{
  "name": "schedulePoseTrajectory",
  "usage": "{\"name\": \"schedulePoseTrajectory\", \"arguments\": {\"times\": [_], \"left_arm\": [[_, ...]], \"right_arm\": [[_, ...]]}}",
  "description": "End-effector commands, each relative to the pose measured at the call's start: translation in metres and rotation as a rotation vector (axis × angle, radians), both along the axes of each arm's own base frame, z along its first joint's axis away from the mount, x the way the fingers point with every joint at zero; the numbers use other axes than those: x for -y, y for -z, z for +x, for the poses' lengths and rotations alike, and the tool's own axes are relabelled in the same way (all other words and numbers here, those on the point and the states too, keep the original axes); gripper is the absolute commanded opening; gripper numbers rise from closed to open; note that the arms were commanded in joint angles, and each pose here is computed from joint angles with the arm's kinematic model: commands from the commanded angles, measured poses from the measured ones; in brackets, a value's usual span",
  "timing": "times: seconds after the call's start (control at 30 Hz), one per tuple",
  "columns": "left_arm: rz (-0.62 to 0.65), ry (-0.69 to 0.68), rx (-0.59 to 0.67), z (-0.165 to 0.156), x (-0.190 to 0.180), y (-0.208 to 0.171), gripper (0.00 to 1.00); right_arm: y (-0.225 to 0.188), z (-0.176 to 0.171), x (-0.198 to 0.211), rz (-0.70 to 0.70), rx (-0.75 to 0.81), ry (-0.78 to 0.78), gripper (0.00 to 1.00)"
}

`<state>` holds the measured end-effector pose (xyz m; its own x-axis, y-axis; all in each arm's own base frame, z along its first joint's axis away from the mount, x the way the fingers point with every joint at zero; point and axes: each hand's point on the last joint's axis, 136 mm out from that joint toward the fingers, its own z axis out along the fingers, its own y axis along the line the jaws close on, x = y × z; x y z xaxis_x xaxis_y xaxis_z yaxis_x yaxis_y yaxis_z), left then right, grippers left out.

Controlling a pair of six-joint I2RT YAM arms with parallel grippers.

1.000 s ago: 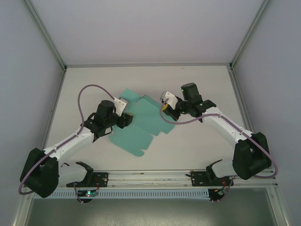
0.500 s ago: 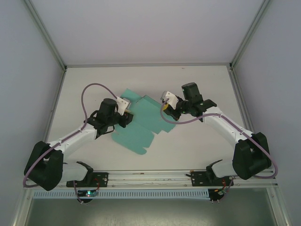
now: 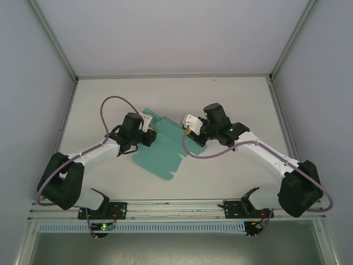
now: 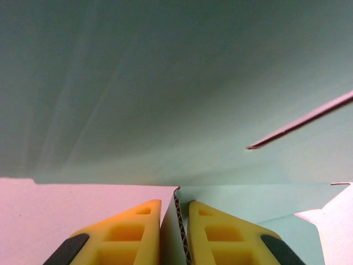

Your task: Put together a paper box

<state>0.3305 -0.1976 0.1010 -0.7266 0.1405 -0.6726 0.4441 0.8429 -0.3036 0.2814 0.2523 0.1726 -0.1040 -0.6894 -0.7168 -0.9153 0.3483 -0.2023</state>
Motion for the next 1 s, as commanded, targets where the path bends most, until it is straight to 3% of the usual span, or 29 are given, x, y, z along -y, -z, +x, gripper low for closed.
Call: {"name": "schedulePoseTrajectory", "arguments": {"times": [0.0, 0.2, 0.33, 0.63, 0.77, 0.87, 0.97], "left_arm": [[-0.04, -0.029, -0.013, 0.01, 0.008, -0.006, 0.15], [-0.026, -0.064, -0.056, 0.009, 0.006, 0.008, 0.15], [-0.03, -0.103, -0.095, 0.007, 0.003, 0.019, 0.15], [-0.013, -0.148, -0.167, -0.004, -0.004, 0.04, 0.19], [-0.006, -0.164, -0.183, -0.013, -0.009, 0.04, 0.3], [0.012, -0.2, -0.192, -0.02, -0.019, 0.037, 0.54], [0.033, -0.228, -0.207, -0.028, -0.027, 0.035, 0.6]], "right_arm": [[-0.008, -0.018, -0.019, 0.007, 0.042, -0.068, 0.0], [0.002, -0.026, -0.028, -0.113, 0.135, -0.011, 0.0], [0.003, -0.016, -0.029, -0.181, 0.253, 0.131, 0.0], [0.021, 0.009, -0.011, -0.464, 0.421, 0.212, 0.0], [0.01, 0.026, 0.001, -0.479, 0.458, 0.224, 0.0], [0.002, 0.038, 0.011, -0.509, 0.508, 0.221, 0.0], [-0.004, 0.048, 0.015, -0.52, 0.528, 0.224, 0.0]]}}
